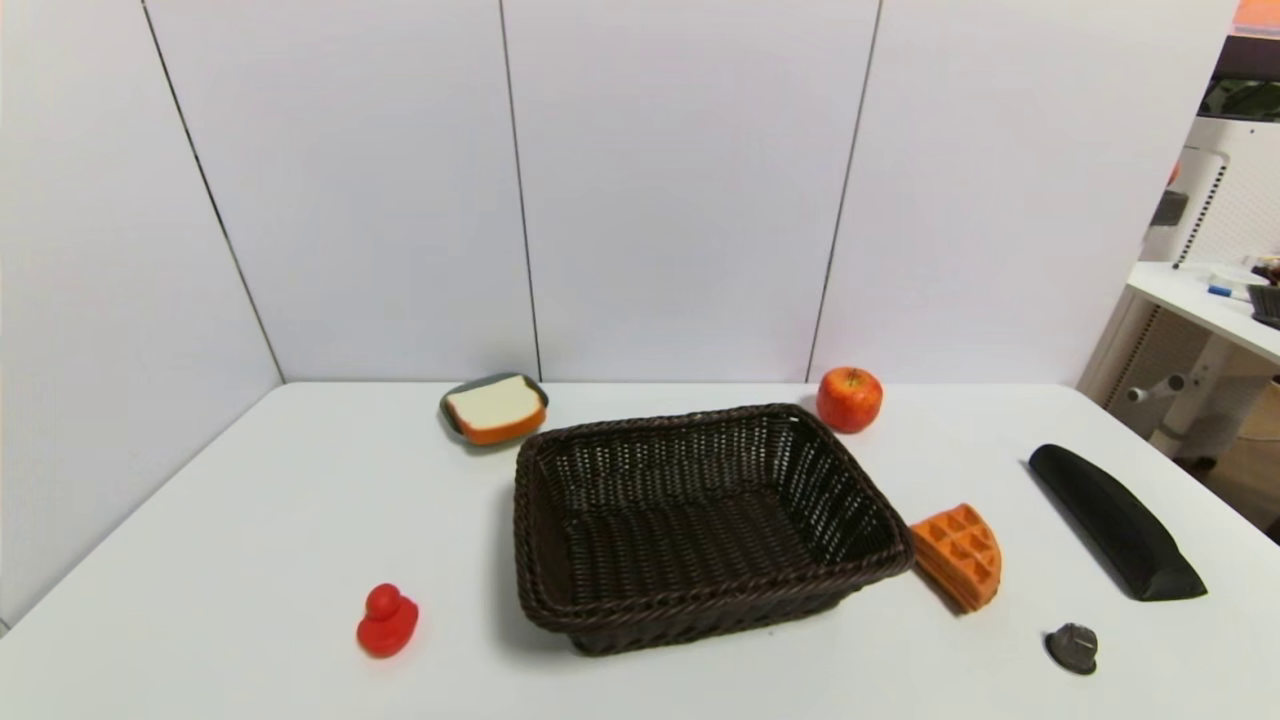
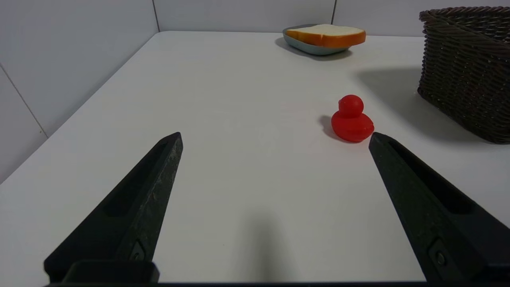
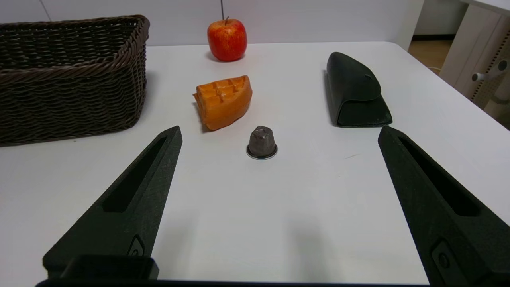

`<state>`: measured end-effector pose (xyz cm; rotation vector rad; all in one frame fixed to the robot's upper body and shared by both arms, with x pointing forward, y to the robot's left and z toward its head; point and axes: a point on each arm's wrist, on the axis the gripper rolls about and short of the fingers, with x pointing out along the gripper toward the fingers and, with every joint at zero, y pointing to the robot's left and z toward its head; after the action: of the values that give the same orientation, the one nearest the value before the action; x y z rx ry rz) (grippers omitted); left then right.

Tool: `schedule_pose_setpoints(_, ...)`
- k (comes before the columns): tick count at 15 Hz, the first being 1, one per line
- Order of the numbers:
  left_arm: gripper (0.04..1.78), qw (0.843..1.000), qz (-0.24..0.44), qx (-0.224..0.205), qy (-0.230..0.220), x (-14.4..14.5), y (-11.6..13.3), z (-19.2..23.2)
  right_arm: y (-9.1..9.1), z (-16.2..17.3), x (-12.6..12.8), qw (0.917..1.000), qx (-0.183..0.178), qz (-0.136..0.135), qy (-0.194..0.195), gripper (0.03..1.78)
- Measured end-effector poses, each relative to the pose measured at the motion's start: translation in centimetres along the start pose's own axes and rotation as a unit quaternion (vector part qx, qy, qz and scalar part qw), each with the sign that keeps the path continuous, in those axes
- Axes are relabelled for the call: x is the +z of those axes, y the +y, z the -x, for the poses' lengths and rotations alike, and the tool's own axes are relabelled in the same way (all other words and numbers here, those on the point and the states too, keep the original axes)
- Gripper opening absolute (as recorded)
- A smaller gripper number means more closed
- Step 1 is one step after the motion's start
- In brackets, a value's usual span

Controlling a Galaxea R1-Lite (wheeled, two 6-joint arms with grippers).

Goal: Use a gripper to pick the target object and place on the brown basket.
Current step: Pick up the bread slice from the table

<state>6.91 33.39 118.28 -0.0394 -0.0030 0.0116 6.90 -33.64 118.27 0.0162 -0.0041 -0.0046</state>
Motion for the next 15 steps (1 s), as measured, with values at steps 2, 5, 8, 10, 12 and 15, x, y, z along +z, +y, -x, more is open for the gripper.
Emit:
schedule_pose_setpoints(2,1.69,1.0,0.0,0.0,0.0,0.0,0.0,0.0,0.0,0.0,0.0,1.0,0.0,0.0,0.0,1.7)
schedule_pose_setpoints(5,1.69,1.0,0.0,0.0,0.0,0.0,0.0,0.0,0.0,0.0,0.0,1.0,0.0,0.0,0.0,1.7)
schedule_pose_setpoints(8,1.69,1.0,0.0,0.0,0.0,0.0,0.0,0.0,0.0,0.0,0.0,1.0,0.0,0.001,0.0,1.7)
schedule_pose_setpoints(10,1.69,1.0,0.001,0.001,0.0,-0.01,0.0,0.0,0.0,0.0,0.0,1.0,0.0,0.0,0.0,1.7)
schedule_pose_setpoints(12,1.69,1.0,0.001,0.002,0.0,-0.01,0.01,0.0,0.0,0.0,0.0,1.0,0.0,0.0,0.0,1.7)
schedule_pose_setpoints(15,1.69,1.0,0.008,0.004,0.005,0.0,0.0,-0.05,0.0,0.0,0.0,1.0,0.0,0.0,0.0,1.7)
